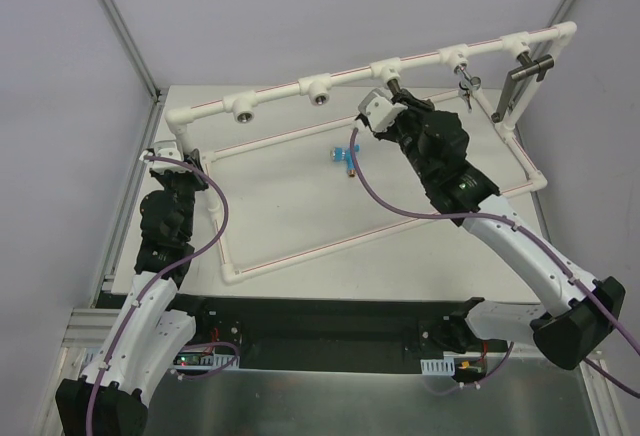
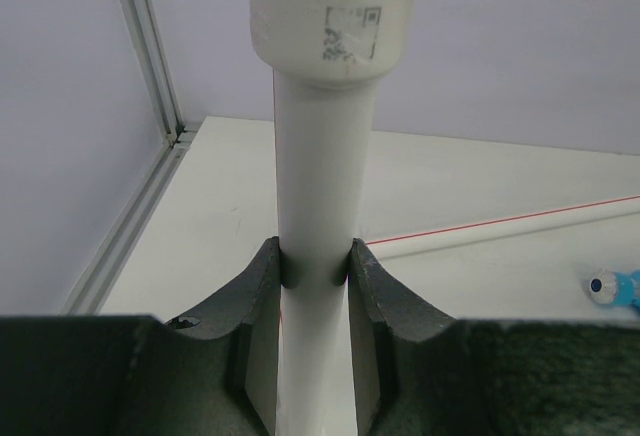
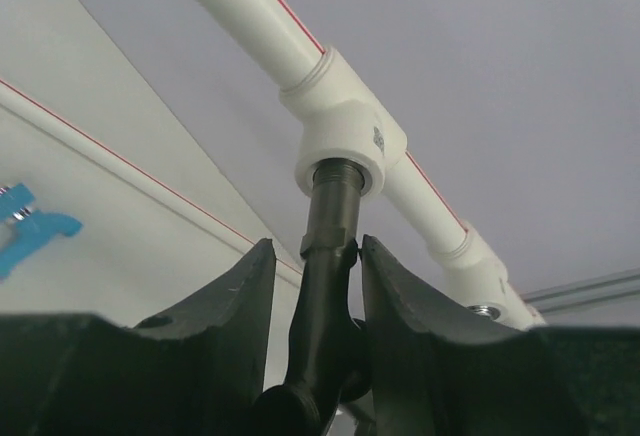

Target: Install the water faucets

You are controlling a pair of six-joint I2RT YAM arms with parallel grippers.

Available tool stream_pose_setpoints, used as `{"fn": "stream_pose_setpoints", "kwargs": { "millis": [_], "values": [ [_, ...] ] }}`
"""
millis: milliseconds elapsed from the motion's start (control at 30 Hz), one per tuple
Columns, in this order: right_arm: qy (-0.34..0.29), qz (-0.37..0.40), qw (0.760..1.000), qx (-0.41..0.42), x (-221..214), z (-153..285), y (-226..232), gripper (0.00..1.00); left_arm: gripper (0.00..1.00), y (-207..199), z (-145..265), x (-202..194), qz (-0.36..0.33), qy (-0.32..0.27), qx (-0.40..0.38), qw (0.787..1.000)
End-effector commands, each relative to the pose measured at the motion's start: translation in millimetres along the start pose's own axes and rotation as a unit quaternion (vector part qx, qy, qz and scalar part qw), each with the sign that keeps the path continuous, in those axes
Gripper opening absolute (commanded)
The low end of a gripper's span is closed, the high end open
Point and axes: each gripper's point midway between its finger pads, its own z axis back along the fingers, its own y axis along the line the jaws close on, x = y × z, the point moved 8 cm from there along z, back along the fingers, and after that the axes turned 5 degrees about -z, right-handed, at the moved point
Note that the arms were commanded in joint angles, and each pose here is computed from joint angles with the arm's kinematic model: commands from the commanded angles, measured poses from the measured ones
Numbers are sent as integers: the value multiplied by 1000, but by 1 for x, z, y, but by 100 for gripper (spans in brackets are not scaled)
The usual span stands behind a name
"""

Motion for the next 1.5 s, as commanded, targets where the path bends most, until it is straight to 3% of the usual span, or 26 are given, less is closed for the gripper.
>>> {"fn": "stream_pose_setpoints", "kwargs": {
  "millis": [0, 100, 333, 467, 567, 667, 733, 767, 800, 933, 1033, 1133, 1267, 1467],
  "values": [
    [3, -305, 951, 46, 2, 1, 21, 2, 0, -17, 0, 9, 19, -15, -62, 998],
    [-5, -361, 931, 58, 1, -1, 17, 2, 0, -16, 1, 10, 19, -18, -61, 998],
    [-11, -511, 856, 79, -5, -7, 12, 2, 0, -16, 2, 11, 19, -20, -61, 998],
    [-11, -602, 795, 75, -9, -8, 14, 2, 0, -16, 2, 11, 19, -21, -61, 998],
    [-16, -617, 784, 73, -12, -8, 13, 2, 0, -16, 2, 11, 19, -21, -61, 998],
    [-27, -592, 801, 77, -8, -4, 6, 2, 0, -17, 2, 11, 19, -20, -62, 998],
    [-35, -553, 829, 78, -6, 1, -1, 2, 0, -17, 2, 11, 18, -20, -62, 998],
    [-39, -538, 838, 85, -1, 4, -7, 16, 0, -16, 2, 12, 18, -22, -60, 998],
    [-44, -504, 858, 88, 1, 7, -12, 23, 0, -17, 2, 11, 19, -20, -61, 998],
    [-48, -414, 903, 103, 10, 26, -31, 57, 0, -17, 2, 10, 19, -19, -63, 998],
    [-53, -329, 936, 116, 13, 40, -41, 72, 0, -18, 2, 10, 19, -19, -63, 998],
    [-27, -265, 956, 123, 9, 50, -38, 80, 0, -18, 1, 10, 20, -18, -66, 997],
    [-6, -120, 987, 103, 2, 55, -32, 82, 0, -19, 1, 9, 21, -16, -68, 997],
    [8, -17, 999, 37, -6, 48, -19, 82, 0, -21, 1, 8, 24, -14, -73, 997]
  ]
}}
